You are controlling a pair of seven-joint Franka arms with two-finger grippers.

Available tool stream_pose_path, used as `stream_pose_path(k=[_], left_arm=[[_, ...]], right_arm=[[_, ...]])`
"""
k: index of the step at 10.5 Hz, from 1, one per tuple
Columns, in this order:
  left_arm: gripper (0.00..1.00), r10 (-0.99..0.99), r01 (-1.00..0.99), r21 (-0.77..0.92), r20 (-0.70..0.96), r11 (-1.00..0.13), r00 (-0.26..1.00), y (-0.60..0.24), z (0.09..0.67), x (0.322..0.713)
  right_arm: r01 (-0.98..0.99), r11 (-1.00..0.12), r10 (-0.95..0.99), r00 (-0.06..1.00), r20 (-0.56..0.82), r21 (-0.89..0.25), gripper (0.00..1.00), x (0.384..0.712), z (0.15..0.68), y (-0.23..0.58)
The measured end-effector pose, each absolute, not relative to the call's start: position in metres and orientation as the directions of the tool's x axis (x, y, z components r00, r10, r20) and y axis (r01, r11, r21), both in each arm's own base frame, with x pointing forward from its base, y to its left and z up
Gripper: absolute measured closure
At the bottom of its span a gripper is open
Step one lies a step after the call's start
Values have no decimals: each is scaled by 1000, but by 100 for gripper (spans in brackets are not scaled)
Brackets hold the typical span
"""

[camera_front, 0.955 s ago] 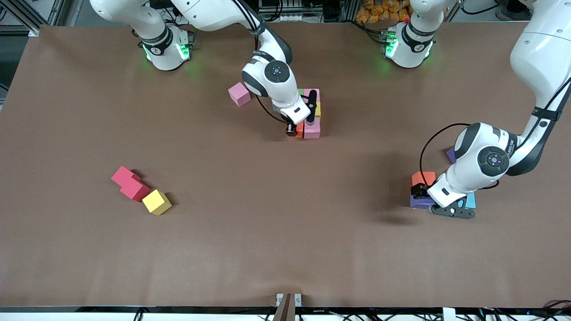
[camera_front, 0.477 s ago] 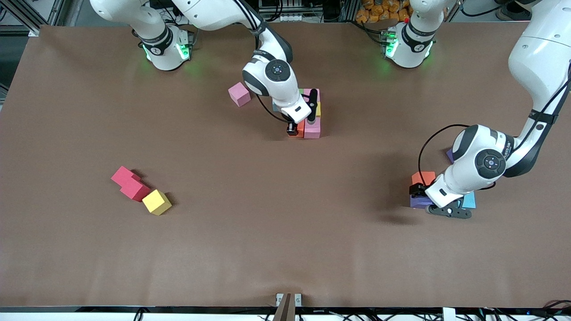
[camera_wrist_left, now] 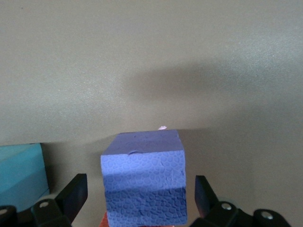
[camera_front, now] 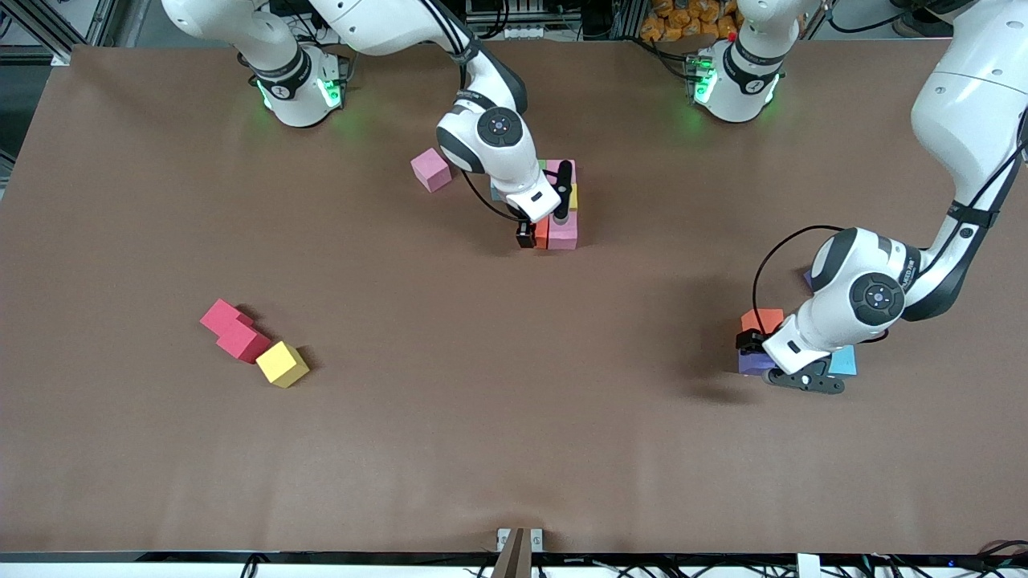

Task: Form number 2 with 11 blocks

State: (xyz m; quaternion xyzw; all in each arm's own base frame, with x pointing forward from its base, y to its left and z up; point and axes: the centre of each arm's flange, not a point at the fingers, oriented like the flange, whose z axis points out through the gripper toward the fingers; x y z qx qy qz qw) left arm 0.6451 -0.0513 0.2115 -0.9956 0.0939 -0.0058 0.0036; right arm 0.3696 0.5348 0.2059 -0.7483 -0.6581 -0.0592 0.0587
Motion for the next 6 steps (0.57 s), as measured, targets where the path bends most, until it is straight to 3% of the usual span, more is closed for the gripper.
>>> stream_pose_path(k=[3,5,6], left_arm=[[8,-186,-186,-4,3,-983,983,-50,206,644],[37,-183,-183,-4,8,-983,983,-49,208,646],[39,-178,-178,-6,19,-984,984,-47,212,650]], right_arm=[[991,-133,977,132,170,-7,0,372,208,535],[991,-135,976,133,173,-5,0,375,215,536],[991,-133,977,133,166,-9,0,375,221,537]])
